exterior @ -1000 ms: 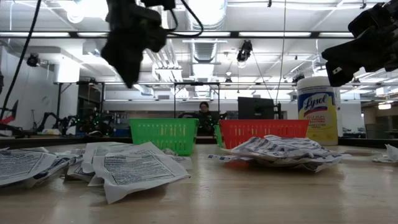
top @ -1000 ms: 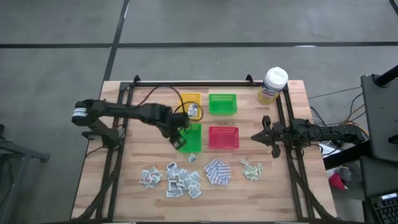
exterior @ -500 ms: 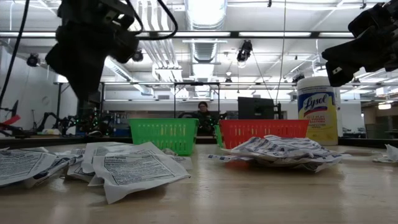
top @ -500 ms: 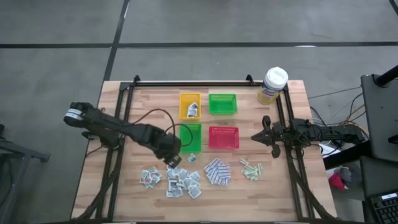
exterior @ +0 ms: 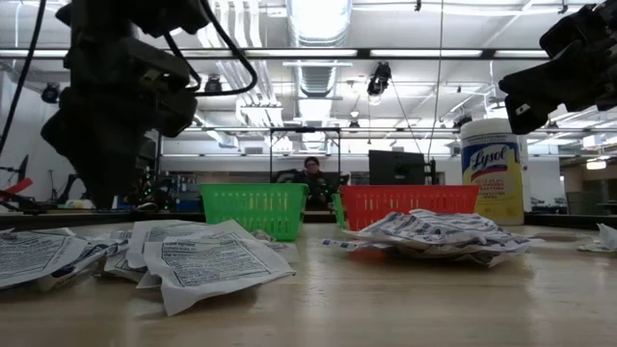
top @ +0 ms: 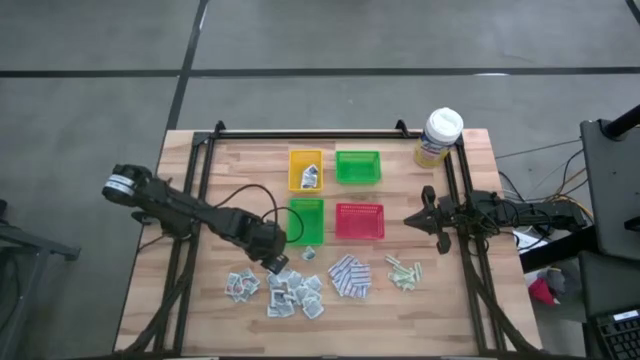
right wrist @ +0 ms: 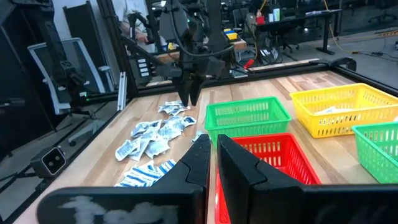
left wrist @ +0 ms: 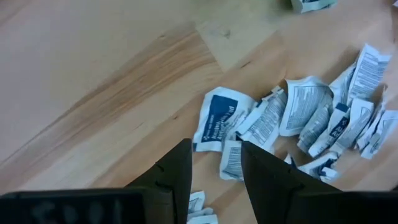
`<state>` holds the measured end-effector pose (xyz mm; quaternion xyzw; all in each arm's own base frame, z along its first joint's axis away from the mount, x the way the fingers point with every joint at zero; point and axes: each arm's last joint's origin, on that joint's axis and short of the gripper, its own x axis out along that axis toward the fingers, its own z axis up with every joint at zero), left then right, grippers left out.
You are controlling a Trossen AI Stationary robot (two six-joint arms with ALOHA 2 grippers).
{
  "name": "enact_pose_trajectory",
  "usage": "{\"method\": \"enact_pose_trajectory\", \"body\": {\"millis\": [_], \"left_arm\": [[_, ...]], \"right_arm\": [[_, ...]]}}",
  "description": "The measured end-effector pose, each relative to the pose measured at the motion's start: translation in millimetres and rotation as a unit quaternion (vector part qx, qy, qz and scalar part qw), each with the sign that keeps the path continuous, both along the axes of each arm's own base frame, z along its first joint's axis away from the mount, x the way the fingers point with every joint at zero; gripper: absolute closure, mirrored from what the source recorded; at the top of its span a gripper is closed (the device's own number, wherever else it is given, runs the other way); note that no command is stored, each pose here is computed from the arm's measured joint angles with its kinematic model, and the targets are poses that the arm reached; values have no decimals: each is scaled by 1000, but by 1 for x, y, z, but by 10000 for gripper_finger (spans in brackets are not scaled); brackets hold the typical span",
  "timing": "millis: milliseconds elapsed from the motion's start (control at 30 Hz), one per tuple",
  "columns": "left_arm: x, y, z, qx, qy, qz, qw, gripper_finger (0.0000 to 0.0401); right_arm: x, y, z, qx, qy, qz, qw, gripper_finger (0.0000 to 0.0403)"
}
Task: Pick & Place First Aid Supplies
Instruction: Put the blue alcohol pad into the yellow bin
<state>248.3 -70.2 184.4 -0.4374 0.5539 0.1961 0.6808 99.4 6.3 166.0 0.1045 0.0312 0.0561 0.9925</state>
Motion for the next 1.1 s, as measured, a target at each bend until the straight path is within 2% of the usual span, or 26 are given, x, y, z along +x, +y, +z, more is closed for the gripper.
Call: {"method": "enact_pose_trajectory", "body": {"millis": [233, 600, 800, 967, 1100], "left_arm": [[3, -5, -1, 15, -13, 10, 1000, 270], [30, -18, -6, 39, -6, -22, 999, 271], [27, -20, -4, 64, 21, -25, 997, 271], [27, -20, -4, 74, 18, -23, 997, 271], [28, -20, -12, 81, 33, -23, 996, 271]], "right_arm": [[0, 0, 0, 0, 0, 0, 1000, 374], [0, 0, 0, 0, 0, 0, 1000, 374], [0, 0, 0, 0, 0, 0, 1000, 374], [0, 0, 0, 0, 0, 0, 1000, 374], [0, 0, 0, 0, 0, 0, 1000, 374]]}}
